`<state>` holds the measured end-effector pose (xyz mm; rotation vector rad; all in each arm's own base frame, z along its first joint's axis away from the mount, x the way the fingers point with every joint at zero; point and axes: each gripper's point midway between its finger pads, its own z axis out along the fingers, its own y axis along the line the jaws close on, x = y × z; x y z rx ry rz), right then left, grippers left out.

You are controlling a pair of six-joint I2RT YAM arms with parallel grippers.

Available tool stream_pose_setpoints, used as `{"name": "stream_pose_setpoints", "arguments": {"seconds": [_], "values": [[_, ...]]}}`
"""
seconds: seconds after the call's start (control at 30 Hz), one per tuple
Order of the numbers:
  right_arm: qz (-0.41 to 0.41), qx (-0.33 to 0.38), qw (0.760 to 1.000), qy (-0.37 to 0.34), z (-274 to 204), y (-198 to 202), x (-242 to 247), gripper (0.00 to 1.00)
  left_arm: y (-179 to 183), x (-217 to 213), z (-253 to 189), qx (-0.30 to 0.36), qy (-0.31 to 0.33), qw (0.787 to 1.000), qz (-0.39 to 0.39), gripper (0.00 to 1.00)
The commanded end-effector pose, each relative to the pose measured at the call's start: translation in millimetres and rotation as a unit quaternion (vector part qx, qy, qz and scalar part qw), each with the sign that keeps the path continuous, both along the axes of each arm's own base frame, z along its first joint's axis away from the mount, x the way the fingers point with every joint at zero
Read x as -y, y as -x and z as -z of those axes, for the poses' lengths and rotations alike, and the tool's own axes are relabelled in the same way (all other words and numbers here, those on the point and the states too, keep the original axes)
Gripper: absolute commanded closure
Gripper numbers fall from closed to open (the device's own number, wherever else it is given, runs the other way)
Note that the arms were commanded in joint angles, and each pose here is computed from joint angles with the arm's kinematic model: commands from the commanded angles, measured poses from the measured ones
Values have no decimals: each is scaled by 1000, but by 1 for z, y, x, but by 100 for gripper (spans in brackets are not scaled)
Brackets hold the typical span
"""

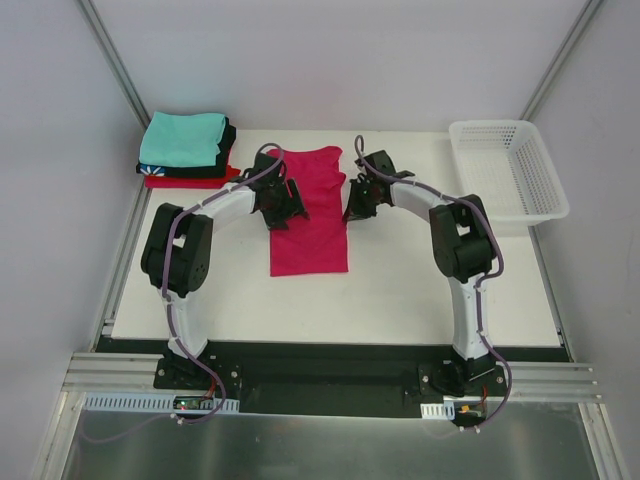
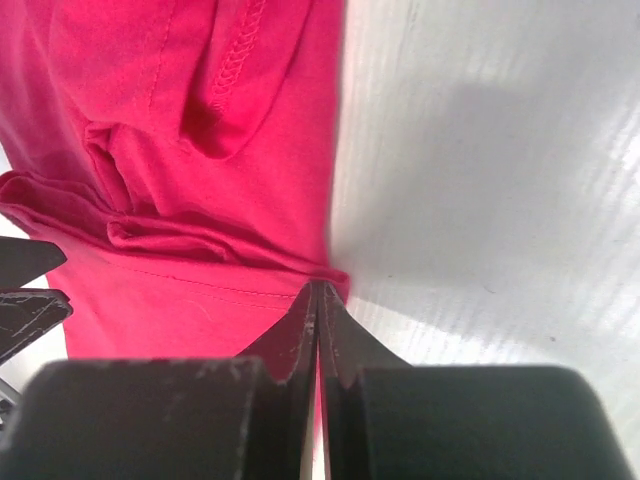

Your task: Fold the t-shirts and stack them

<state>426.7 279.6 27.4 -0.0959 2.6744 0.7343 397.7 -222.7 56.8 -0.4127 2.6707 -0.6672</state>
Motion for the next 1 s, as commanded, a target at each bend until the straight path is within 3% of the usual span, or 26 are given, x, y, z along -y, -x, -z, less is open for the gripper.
{"name": "stream_pose_setpoints", "arguments": {"seconds": [0.0, 0.23, 0.33, 0.4, 0.47, 0.6, 0.8, 0.97], "values": [[-1, 23, 1000, 8, -18, -13, 8, 99, -7, -11, -6, 17, -7, 1000, -8, 36], [-10, 32, 999, -13, -52, -9, 4, 96, 0, -11, -14, 19, 2, 1000, -3, 39], [-13, 31, 999, -27, -72, 7, 5, 90, 16, -12, -14, 7, 12, 1000, -2, 39], [-11, 14, 999, -41, -70, 24, 8, 76, 34, -19, -9, -3, 9, 1000, -3, 38], [-8, 31, 997, -67, -91, 34, 7, 74, 47, -25, -14, -1, 19, 1000, -7, 32], [0, 26, 997, -79, -93, 67, 18, 73, 86, -49, 1, -22, 36, 999, -25, 31], [19, 15, 996, -90, -80, 110, 35, 72, 118, -73, -9, -4, 59, 997, -39, 31], [25, 11, 995, -94, -62, 126, 38, 73, 123, -71, -13, 27, 90, 995, -43, 36]]}}
